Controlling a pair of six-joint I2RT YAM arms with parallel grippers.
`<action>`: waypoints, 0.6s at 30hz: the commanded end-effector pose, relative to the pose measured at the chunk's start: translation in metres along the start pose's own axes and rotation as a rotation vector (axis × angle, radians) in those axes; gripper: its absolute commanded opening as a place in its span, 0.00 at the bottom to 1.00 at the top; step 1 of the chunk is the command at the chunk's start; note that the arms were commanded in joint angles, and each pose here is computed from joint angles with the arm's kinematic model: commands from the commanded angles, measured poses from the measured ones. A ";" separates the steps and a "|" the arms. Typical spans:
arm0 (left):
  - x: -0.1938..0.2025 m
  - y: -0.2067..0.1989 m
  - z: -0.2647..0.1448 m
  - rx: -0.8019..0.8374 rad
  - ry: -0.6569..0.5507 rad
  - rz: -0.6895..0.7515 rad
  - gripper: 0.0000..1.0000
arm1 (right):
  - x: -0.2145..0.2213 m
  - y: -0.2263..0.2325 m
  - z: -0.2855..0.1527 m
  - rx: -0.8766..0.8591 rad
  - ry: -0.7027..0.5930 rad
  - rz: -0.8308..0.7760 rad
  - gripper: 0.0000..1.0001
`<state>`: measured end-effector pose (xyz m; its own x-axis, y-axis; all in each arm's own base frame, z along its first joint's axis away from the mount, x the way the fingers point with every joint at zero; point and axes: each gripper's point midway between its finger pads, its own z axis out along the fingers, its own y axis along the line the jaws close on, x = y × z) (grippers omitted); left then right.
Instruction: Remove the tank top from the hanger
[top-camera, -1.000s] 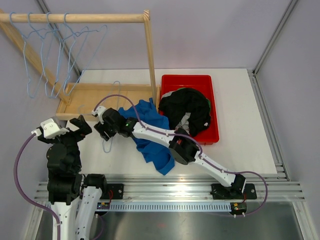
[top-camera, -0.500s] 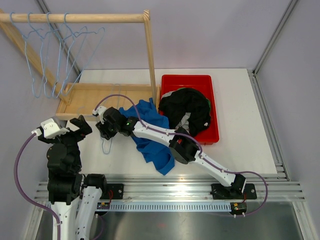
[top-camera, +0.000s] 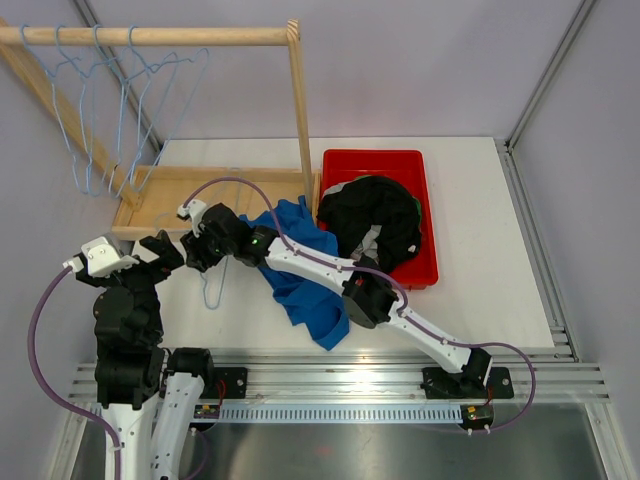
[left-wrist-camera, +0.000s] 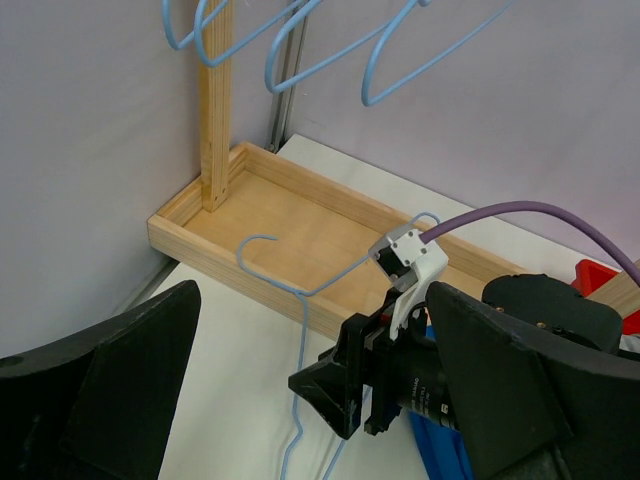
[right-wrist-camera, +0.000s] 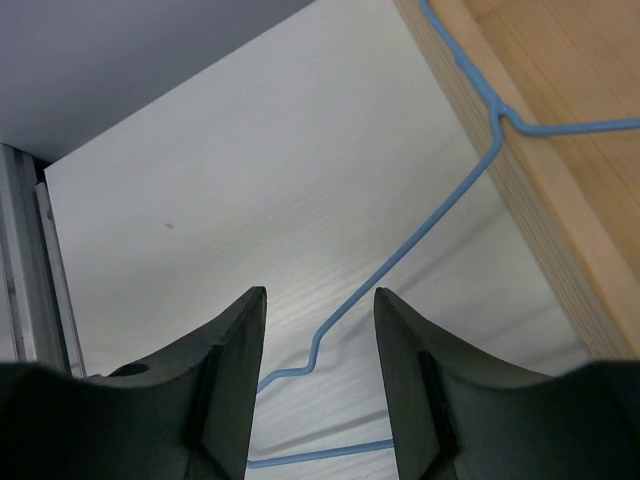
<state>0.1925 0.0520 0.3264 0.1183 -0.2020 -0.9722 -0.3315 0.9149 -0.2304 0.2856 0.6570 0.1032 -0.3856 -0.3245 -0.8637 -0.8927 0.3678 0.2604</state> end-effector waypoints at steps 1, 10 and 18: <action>-0.009 -0.004 0.001 0.012 -0.032 -0.026 0.99 | -0.002 0.011 0.009 -0.051 -0.030 0.016 0.55; -0.010 -0.002 -0.001 0.010 -0.041 -0.029 0.99 | 0.022 -0.005 0.021 -0.016 0.003 0.027 0.55; -0.010 -0.003 -0.001 0.013 -0.043 -0.030 0.99 | 0.032 -0.013 0.024 -0.020 0.020 0.042 0.49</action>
<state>0.1912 0.0520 0.3271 0.1233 -0.2025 -0.9715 -0.3303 0.9148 -0.2326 0.2833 0.6579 0.0430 -0.4330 -0.3740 -0.8201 -0.8782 0.3799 0.2904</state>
